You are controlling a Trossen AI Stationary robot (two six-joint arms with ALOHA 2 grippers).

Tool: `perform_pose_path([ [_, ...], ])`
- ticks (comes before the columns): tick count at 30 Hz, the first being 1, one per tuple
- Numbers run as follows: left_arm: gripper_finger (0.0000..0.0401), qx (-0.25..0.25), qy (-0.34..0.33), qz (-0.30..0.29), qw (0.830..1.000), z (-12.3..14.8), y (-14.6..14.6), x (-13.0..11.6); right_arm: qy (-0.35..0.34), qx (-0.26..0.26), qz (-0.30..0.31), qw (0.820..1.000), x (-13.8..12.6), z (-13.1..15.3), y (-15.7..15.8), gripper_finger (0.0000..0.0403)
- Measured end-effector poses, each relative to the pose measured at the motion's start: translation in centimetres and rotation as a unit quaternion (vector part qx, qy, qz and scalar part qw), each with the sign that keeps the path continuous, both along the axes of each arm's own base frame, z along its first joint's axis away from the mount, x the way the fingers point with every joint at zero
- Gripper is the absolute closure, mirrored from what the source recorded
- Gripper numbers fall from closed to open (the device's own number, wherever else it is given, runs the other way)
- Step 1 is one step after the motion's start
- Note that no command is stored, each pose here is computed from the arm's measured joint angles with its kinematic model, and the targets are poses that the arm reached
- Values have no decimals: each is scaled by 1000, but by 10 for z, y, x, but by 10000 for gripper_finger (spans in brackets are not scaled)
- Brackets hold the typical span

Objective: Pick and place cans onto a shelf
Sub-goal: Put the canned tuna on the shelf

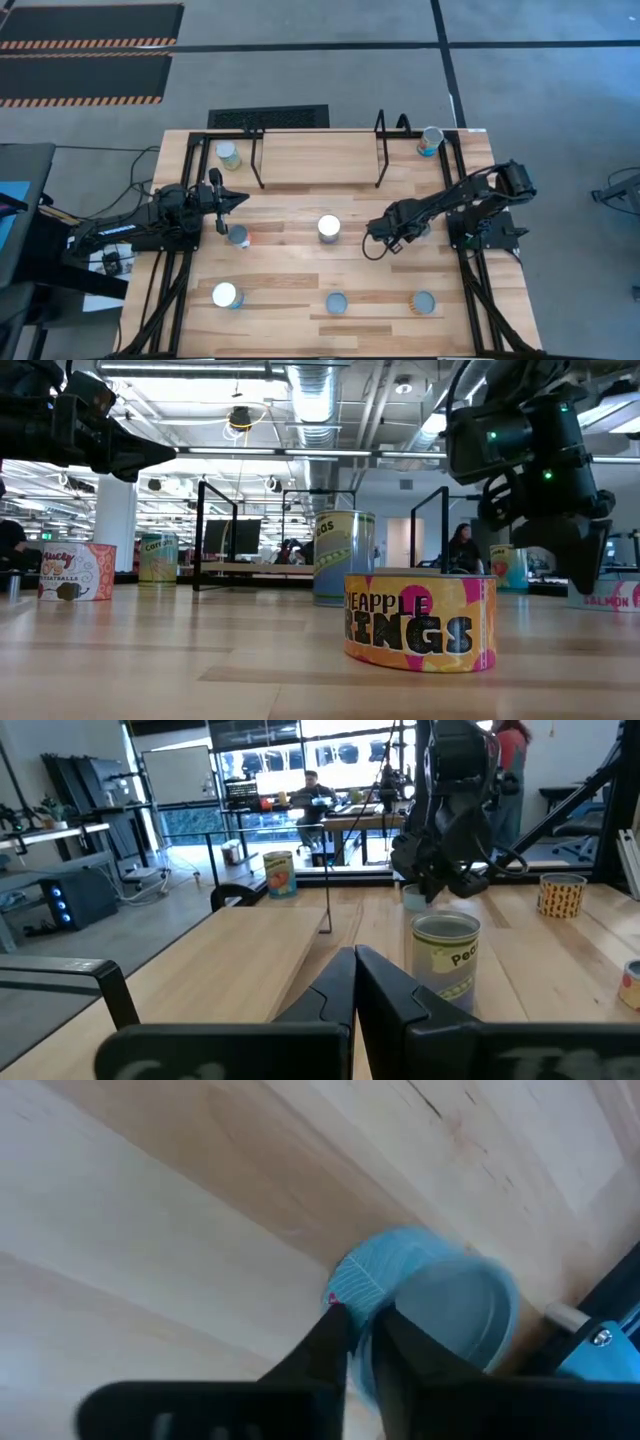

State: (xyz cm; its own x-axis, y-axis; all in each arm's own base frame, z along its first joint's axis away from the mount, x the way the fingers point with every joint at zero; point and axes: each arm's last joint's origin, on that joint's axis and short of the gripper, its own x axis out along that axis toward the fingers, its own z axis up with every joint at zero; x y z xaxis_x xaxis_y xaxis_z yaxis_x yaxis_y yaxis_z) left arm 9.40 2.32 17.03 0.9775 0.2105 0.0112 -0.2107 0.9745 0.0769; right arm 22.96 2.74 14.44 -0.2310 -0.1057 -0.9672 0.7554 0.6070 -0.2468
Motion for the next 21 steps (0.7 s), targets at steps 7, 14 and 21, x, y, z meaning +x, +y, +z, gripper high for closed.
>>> perform_pose_path([
  [7, 401, 1, 0, 0, 1000, 0, 0, 0, -82, 36, 31, 995, 20, 29, 4, 390],
  [14, 401, 4, 1, 0, 1000, 0, 0, 0, -194, 54, 80, 976, 58, 84, 12, 396],
  [21, 401, 5, 1, 0, 1000, 0, 0, 0, -379, -30, 160, 911, 99, 158, 3, 394],
])
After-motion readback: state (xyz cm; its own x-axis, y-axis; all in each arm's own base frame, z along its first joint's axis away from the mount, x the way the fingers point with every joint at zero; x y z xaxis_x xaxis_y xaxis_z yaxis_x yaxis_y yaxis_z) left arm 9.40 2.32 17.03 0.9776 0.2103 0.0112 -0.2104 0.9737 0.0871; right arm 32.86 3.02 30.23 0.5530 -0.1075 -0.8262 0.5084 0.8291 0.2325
